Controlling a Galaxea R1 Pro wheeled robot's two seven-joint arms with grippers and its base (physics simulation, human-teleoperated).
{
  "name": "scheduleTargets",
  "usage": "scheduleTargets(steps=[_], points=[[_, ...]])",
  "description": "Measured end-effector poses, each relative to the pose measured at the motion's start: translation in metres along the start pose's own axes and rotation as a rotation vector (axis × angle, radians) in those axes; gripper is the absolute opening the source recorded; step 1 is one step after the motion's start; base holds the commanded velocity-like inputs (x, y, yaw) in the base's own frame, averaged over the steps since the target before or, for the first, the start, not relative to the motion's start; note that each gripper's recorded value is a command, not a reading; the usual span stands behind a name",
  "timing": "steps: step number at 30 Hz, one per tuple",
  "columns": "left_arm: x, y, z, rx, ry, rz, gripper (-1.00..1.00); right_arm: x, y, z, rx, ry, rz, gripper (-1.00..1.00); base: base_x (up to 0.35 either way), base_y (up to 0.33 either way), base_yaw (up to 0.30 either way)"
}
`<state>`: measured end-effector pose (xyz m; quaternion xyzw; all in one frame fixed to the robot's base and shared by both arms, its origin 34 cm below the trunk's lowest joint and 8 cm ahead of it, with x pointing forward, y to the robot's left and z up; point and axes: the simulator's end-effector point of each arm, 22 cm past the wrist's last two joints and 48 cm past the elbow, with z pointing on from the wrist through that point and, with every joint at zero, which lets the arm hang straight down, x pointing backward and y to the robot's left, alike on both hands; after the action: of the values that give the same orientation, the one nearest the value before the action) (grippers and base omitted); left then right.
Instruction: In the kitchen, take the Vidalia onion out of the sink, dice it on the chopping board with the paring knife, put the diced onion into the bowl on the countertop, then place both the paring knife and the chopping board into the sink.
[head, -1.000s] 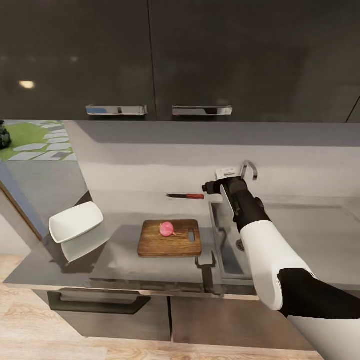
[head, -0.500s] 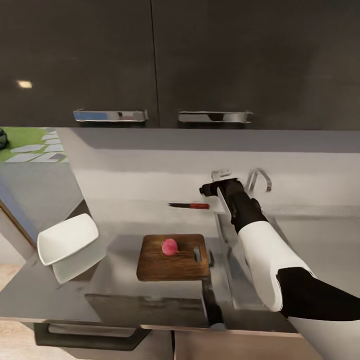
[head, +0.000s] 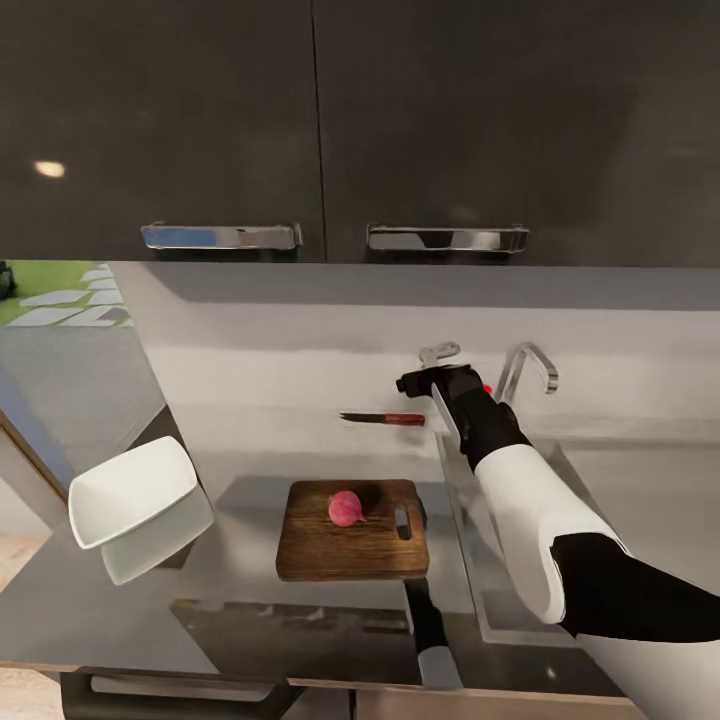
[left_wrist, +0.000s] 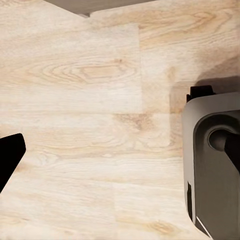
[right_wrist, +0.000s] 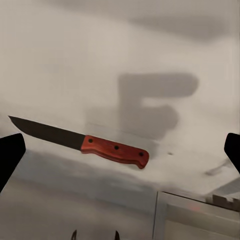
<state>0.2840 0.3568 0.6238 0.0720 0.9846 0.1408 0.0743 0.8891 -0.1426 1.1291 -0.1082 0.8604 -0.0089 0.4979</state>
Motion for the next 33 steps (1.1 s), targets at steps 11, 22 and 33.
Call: scheduleTargets(steps=[11, 22, 33], points=[[-0.0030, 0.0008, -0.0010, -0.001, -0.007, -0.002, 1.00, 0.0003, -0.0005, -0.0026, 0.003, 0.004, -0.002, 1.00, 0.000, 0.000, -0.049], [-0.0062, 0.0017, -0.0018, -0.003, -0.015, -0.004, 1.00, 0.0001, -0.0003, -0.0052, 0.005, 0.007, -0.004, 1.00, 0.000, 0.000, -0.038], [-0.0068, 0.0016, -0.0019, -0.003, -0.016, -0.005, 1.00, 0.0022, 0.0006, -0.0045, 0.002, 0.012, -0.004, 1.00, 0.000, 0.000, -0.001]])
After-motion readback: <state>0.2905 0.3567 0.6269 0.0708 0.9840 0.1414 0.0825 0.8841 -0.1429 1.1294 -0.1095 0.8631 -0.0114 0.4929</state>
